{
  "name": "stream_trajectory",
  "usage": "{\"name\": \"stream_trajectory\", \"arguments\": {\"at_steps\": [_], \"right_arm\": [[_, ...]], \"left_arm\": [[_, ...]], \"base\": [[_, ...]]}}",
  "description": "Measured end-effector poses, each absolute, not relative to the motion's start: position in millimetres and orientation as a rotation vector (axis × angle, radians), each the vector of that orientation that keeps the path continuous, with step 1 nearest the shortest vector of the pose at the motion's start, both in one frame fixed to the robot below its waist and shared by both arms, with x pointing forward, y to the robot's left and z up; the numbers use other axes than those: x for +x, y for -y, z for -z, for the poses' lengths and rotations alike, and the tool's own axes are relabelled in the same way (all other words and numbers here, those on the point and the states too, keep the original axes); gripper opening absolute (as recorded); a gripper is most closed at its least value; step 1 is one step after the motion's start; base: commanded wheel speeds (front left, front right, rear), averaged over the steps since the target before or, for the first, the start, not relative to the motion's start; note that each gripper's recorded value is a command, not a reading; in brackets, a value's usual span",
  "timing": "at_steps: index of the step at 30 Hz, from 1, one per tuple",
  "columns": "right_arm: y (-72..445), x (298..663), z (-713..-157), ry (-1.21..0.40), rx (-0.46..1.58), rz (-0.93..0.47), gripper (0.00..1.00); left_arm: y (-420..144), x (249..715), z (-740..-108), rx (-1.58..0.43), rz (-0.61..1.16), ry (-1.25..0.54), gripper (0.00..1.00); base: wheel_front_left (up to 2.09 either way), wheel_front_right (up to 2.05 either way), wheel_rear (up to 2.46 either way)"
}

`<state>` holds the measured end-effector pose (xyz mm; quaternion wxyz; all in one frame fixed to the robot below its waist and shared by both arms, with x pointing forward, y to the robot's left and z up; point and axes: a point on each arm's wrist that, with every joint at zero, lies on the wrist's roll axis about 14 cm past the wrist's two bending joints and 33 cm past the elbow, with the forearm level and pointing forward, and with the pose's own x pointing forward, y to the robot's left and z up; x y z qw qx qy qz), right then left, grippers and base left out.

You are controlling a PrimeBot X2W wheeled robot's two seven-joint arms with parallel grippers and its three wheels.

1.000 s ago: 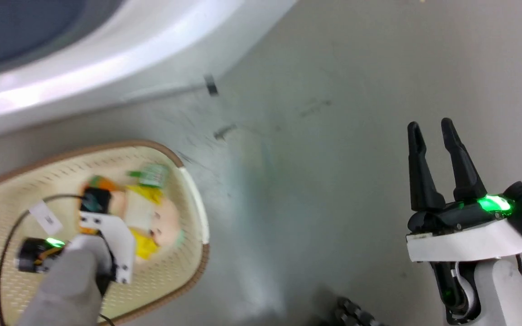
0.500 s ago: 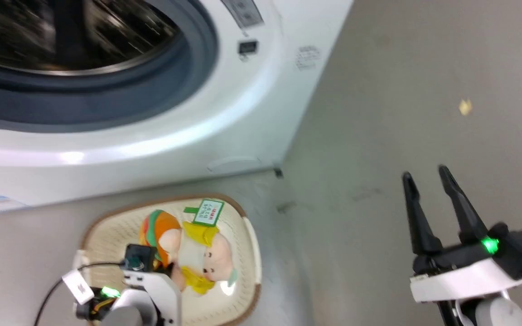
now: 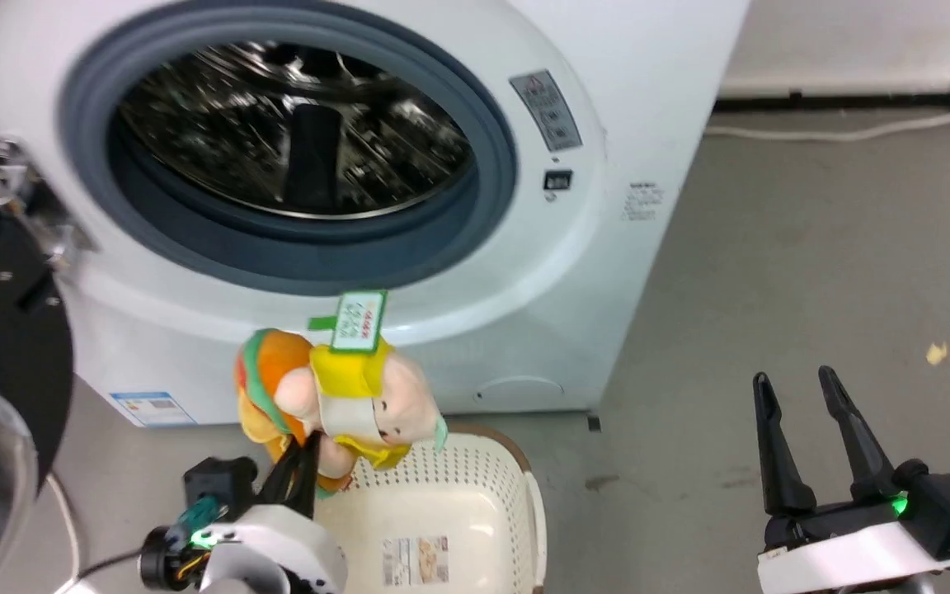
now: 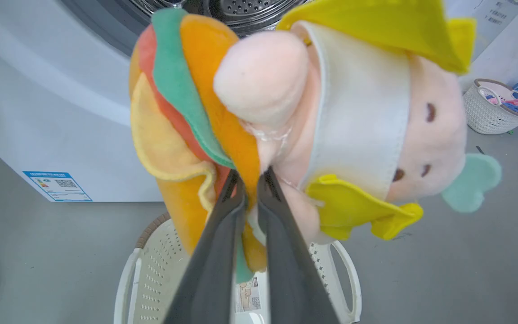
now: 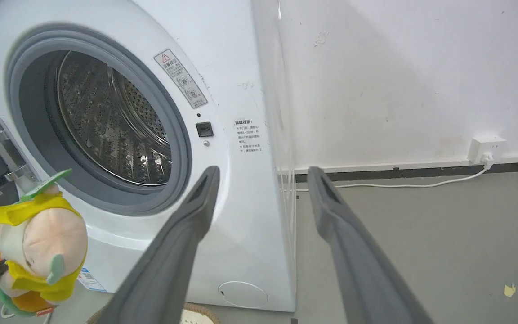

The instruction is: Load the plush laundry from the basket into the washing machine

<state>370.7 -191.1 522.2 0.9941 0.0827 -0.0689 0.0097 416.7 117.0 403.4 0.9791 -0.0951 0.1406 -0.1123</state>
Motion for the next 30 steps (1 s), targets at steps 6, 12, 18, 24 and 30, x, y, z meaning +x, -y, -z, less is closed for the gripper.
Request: {"name": "stream_trajectory", "arguments": {"at_steps": [6, 12, 18, 24, 30], "right_arm": [[179.7, 368.2, -528.9, 0.156, 0.167, -0.055, 1.00], [183.5, 371.6, -517.5, 0.122, 0.164, -0.040, 1.00], [188.8, 390.5, -497.5, 0.069, 0.171, -0.020, 1.00], [203.2, 407.4, -472.0, 0.010, 0.189, 0.028, 1.00], [225.9, 413.8, -436.4, -0.080, 0.199, 0.106, 1.00]], "left_arm": [[-128.2, 422.0, -475.0, -0.210, 0.185, -0.036, 0.00], [-129.1, 442.5, -499.5, -0.201, 0.179, 0.058, 0.00], [-129.2, 510.4, -508.3, -0.128, 0.193, 0.102, 0.00], [-126.8, 587.0, -497.1, -0.053, 0.227, 0.047, 0.00], [-129.2, 666.8, -445.5, 0.031, 0.219, -0.120, 0.00]], "base": [[0.00, 0.00, 0.00], [0.00, 0.00, 0.00], [0.00, 0.00, 0.00], [0.00, 0.00, 0.00], [0.00, 0.00, 0.00]]}}
